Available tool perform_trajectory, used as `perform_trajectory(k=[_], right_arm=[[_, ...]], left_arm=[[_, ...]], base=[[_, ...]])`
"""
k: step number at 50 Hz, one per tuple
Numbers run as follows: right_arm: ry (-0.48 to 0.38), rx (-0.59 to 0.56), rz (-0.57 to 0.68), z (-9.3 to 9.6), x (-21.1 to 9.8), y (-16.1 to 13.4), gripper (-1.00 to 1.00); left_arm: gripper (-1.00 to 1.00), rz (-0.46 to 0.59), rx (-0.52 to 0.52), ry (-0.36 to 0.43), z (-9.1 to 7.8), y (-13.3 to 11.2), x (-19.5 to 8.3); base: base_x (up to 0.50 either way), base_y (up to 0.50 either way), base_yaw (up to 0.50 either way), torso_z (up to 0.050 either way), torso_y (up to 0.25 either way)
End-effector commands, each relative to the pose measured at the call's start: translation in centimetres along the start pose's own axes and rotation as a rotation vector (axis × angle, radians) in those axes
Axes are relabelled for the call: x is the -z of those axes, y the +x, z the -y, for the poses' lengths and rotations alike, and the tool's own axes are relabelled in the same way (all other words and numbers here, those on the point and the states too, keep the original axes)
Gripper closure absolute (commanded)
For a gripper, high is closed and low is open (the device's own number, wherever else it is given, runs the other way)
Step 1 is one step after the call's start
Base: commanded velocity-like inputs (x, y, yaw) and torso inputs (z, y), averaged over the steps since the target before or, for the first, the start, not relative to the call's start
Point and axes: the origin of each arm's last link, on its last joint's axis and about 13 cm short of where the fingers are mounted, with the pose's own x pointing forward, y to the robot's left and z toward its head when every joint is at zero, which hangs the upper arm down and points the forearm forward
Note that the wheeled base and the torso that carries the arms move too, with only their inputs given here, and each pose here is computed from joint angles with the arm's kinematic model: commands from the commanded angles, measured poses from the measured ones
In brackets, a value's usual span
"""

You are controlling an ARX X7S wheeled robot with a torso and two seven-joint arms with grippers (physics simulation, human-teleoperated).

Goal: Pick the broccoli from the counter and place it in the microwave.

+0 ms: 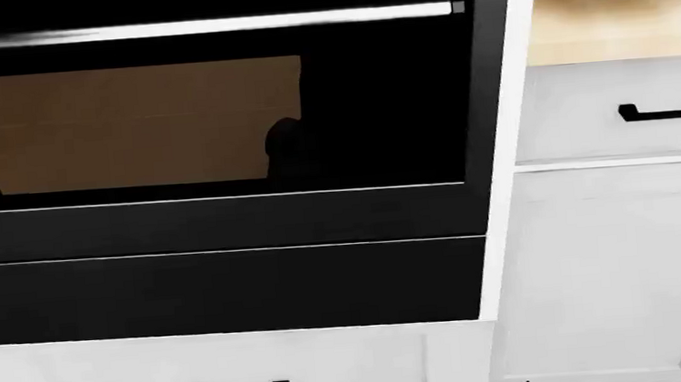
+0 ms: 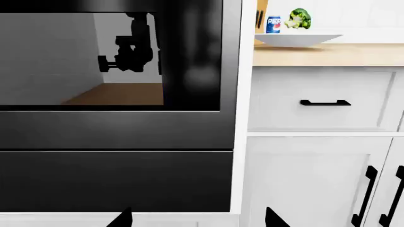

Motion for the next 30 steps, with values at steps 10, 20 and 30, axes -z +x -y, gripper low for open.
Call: perform_trajectory(k=[10,20,30], right_arm=[[-0.011,0.008,-0.008,-0.15,0.04,0.05,-1.0],[-0.015,0.011,-0.009,-0.14,-0.12,0.04,-1.0],[-0.018,0.01,-0.006,-0.15,-0.07,0.09,-1.0]], left_arm=[[-1.0,-0.021,-0.012,0.029,-0.15,0.19,-0.22],[-1.0,-0.01,-0.022,0.023,-0.21,0.4,-0.43],[-1.0,-0.04,-0.009,0.022,-0.18,0.52,-0.41]], base=[[0.0,0.0,0.0,0.0,0.0],[0.0,0.0,0.0,0.0,0.0],[0.0,0.0,0.0,0.045,0.03]])
